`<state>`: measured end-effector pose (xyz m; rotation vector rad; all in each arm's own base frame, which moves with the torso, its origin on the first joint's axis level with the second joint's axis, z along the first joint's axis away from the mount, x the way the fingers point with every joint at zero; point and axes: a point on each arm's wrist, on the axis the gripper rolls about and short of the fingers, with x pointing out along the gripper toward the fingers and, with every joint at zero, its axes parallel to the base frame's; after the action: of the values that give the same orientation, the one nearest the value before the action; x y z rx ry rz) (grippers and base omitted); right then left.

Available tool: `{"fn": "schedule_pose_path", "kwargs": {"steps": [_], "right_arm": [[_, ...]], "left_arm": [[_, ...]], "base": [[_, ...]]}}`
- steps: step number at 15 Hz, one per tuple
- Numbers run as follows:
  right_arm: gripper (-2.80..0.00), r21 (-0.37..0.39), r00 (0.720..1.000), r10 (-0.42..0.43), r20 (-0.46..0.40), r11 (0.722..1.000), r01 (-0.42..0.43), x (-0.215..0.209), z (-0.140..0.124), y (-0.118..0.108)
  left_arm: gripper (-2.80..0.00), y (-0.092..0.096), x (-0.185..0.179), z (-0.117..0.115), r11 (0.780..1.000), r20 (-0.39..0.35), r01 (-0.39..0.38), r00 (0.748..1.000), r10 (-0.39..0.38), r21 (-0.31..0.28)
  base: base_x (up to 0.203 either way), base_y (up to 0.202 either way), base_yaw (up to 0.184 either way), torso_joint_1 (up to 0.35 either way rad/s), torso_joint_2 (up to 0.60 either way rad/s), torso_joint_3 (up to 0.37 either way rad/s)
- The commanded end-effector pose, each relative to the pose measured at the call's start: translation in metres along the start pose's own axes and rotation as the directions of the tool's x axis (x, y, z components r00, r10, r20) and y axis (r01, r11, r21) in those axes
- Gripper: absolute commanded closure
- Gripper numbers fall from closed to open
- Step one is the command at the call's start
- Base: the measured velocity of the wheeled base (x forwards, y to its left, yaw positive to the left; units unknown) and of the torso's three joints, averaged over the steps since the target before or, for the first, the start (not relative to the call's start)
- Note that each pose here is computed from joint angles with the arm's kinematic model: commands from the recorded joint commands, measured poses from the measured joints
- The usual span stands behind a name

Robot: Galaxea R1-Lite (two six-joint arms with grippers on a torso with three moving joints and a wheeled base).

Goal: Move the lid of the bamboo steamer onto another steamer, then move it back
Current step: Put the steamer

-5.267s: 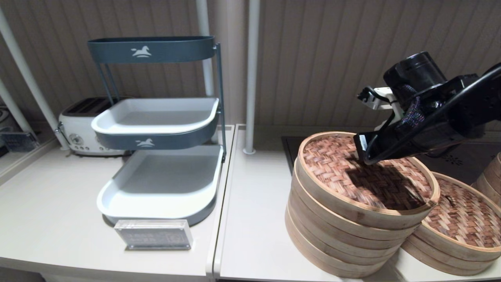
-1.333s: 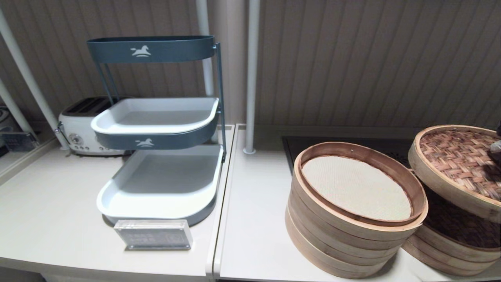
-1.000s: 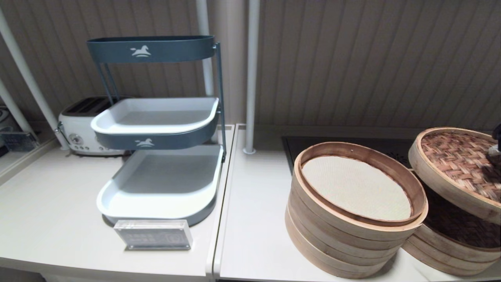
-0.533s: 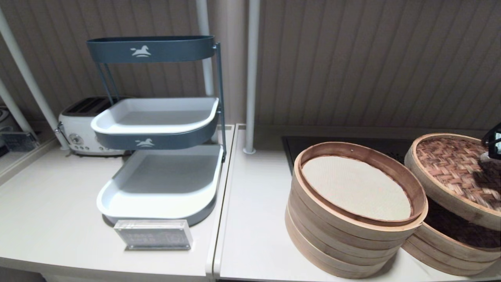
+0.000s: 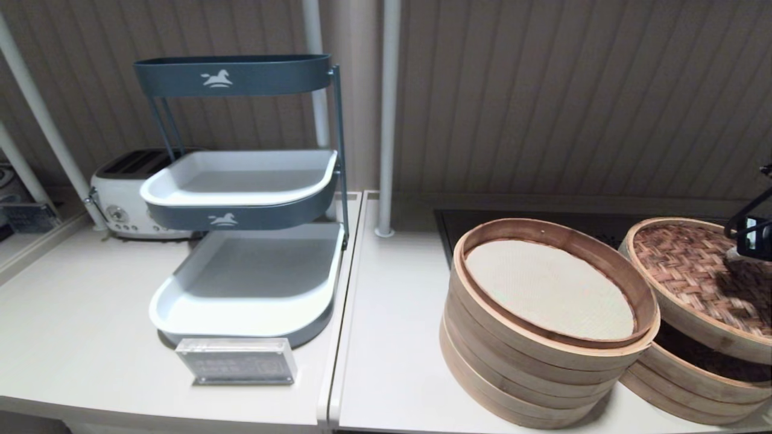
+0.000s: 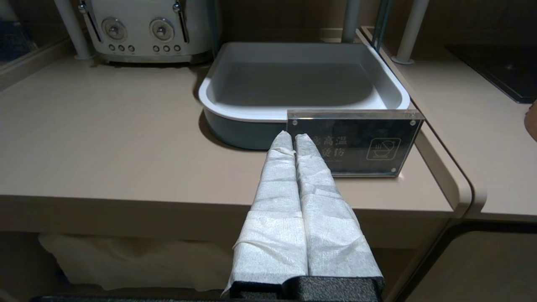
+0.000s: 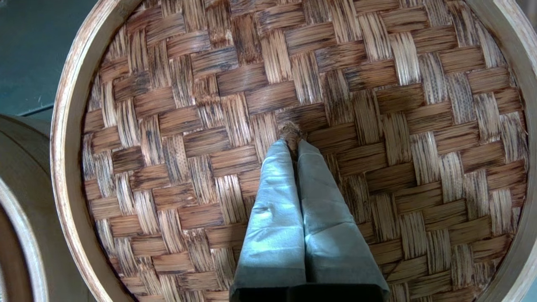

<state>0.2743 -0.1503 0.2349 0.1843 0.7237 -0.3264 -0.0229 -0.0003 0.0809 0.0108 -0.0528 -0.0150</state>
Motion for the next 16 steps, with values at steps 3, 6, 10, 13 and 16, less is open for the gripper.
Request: {"fn": "schedule_pose_path", "kwargs": {"steps": [3, 6, 10, 13, 16], "right_arm": [[0.00, 0.003, 1.000, 0.005, -0.029, 1.000, -0.005, 0.019, -0.006, -0.002], [0.00, 0.004, 0.999, 0.008, -0.049, 1.000, -0.008, 0.030, -0.009, -0.002], [0.00, 0.003, 0.998, 0.012, -0.063, 1.000, -0.012, 0.038, -0.013, -0.002], [0.00, 0.000, 0.997, 0.017, -0.070, 1.000, -0.017, 0.045, -0.018, 0.000], [0.00, -0.004, 0.996, 0.024, -0.086, 1.000, -0.024, 0.046, -0.025, 0.003]], "left_arm": [[0.00, 0.000, 0.002, -0.008, 1.000, -0.027, 0.000, 1.000, 0.000, 0.000], [0.00, 0.000, 0.002, -0.008, 1.000, -0.027, 0.000, 1.000, 0.000, 0.000], [0.00, 0.000, 0.002, -0.008, 1.000, -0.027, 0.000, 1.000, 0.000, 0.000], [0.00, 0.000, 0.002, -0.008, 1.000, -0.027, 0.000, 1.000, 0.000, 0.000], [0.00, 0.000, 0.002, -0.008, 1.000, -0.027, 0.000, 1.000, 0.000, 0.000]], "base": [[0.000, 0.000, 0.000, 0.000, 0.00, 0.000], [0.000, 0.000, 0.000, 0.000, 0.00, 0.000], [0.000, 0.000, 0.000, 0.000, 0.00, 0.000], [0.000, 0.000, 0.000, 0.000, 0.00, 0.000], [0.000, 0.000, 0.000, 0.000, 0.00, 0.000]]}}
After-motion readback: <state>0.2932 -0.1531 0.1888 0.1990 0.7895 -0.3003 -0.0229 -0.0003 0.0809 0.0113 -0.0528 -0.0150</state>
